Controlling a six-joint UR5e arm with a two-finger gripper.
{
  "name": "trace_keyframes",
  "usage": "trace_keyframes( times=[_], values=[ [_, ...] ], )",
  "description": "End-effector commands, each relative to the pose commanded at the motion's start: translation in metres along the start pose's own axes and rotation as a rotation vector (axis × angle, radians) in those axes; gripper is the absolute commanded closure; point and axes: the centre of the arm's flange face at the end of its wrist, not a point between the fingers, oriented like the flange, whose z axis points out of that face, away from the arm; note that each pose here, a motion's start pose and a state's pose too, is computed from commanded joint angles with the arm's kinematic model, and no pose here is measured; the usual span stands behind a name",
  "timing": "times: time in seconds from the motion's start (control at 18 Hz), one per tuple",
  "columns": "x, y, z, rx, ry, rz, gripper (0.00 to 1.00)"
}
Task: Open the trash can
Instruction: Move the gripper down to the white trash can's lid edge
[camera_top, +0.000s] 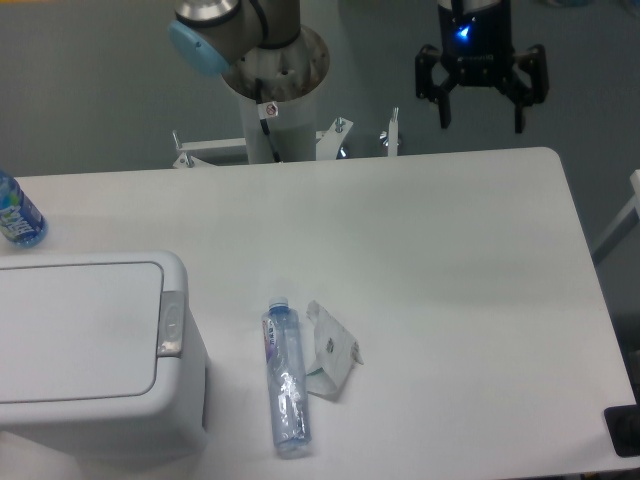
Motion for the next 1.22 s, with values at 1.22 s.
trace_keyframes(
  times=[1.22],
  values=[
    [0.177, -0.184, 0.078, 0.175, 0.342, -0.339, 0.0]
  ],
)
